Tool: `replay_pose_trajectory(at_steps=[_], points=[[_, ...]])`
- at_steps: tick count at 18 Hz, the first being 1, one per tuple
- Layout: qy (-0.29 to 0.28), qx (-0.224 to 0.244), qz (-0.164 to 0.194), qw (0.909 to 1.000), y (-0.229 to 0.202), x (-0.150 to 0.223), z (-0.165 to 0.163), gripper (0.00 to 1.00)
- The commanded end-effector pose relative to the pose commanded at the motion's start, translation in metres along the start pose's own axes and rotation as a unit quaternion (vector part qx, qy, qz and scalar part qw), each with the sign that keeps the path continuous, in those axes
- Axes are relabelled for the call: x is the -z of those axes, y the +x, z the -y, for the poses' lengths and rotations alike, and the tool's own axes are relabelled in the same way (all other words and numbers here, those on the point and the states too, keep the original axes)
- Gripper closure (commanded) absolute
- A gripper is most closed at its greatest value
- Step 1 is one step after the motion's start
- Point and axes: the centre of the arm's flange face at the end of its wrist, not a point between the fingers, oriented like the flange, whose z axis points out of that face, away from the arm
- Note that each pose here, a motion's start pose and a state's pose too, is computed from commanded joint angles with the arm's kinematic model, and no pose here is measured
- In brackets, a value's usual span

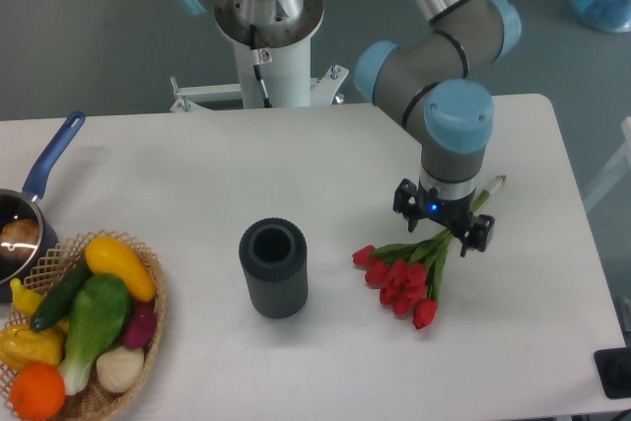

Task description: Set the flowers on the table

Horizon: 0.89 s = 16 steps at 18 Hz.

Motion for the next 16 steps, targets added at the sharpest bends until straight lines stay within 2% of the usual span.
replay_pose_trajectory(at_steps=[2, 6, 11, 16], points=[[0.036, 0.039, 0.033, 0.998, -0.008, 0.03, 0.004, 0.0], [0.054, 0.045, 0.073, 0.9948, -0.024, 0.073, 0.006, 0.0], [0.051, 0.049, 0.098, 0.9926, -0.038, 0.1, -0.02, 0.0], [0.053, 0.044, 0.103, 0.9923, -0.04, 0.105, -0.023, 0.0]])
